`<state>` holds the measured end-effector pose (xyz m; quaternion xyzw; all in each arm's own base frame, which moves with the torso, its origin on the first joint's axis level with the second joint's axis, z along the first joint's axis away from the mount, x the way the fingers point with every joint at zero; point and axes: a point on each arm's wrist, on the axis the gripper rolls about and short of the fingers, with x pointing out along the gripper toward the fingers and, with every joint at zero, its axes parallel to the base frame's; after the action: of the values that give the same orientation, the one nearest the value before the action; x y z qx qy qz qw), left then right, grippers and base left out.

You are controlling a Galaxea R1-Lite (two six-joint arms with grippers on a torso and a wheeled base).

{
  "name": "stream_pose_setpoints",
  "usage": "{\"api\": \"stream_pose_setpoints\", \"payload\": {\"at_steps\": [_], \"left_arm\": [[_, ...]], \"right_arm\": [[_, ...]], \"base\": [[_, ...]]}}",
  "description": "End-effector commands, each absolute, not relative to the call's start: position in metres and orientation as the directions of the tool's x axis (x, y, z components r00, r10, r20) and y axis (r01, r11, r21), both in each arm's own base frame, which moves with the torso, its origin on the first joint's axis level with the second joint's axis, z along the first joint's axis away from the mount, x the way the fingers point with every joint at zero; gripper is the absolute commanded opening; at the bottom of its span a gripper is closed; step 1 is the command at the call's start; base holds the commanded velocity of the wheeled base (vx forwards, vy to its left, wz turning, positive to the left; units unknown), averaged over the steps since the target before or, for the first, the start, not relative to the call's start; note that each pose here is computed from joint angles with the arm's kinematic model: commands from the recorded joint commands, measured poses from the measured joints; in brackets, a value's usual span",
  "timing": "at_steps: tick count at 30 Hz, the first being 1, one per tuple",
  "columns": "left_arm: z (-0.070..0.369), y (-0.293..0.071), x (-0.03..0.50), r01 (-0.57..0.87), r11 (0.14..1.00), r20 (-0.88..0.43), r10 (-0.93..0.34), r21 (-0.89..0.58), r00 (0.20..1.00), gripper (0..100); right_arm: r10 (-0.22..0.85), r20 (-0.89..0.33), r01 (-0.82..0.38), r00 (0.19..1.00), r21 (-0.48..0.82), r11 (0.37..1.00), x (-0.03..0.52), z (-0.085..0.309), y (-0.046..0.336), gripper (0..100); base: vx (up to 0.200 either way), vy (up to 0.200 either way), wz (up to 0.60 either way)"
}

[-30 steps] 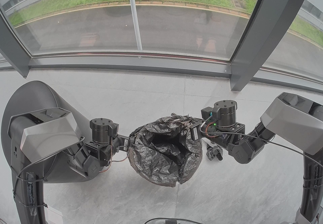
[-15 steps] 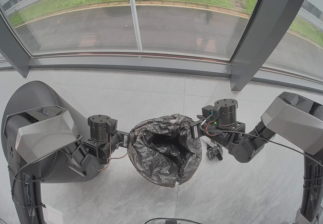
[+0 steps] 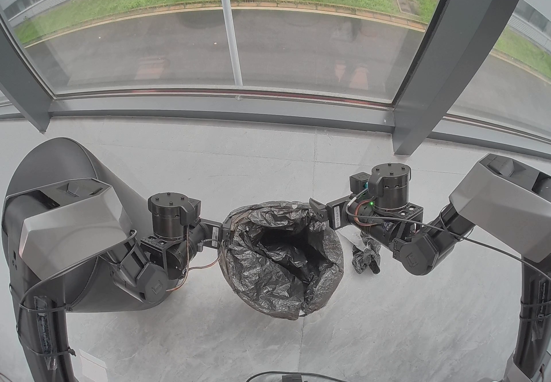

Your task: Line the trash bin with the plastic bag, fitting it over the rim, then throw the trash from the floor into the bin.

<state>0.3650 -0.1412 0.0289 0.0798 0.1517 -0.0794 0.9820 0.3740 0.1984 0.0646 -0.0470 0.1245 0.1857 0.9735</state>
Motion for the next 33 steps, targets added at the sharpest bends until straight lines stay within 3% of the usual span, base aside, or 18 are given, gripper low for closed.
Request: {"api": "stream_pose_setpoints", "payload": {"at_steps": [1,7,15,22,33], "left_arm": [[0.046,-0.143,0.356,0.185,0.976,-0.277,-0.148,0.113,0.949,100],[0.084,-0.159,0.316,0.246,0.969,-0.225,-0.24,0.001,0.944,100],[0.092,-0.18,0.278,0.365,0.929,-0.24,-0.37,-0.07,0.897,100],[0.044,-0.206,0.258,0.442,0.894,-0.393,-0.433,-0.072,0.811,100],[0.018,-0.225,0.247,0.504,0.835,-0.465,-0.543,-0.219,0.699,100]], "right_arm": [[0.366,-0.247,-0.388,0.897,-0.044,0.921,0.364,0.076,0.2,100],[0.481,-0.267,-0.492,0.835,0.026,0.87,0.323,0.081,0.235,100],[0.539,-0.275,-0.55,0.796,0.04,0.834,0.302,0.078,0.261,100],[0.514,-0.281,-0.52,0.81,0.06,0.852,0.306,0.076,0.251,100],[0.381,-0.162,-0.372,0.91,0.086,0.924,0.331,0.083,0.211,100]], "base": [[0.0,0.0,0.0],[0.0,0.0,0.0],[0.0,0.0,0.0],[0.0,0.0,0.0],[0.0,0.0,0.0]]}}
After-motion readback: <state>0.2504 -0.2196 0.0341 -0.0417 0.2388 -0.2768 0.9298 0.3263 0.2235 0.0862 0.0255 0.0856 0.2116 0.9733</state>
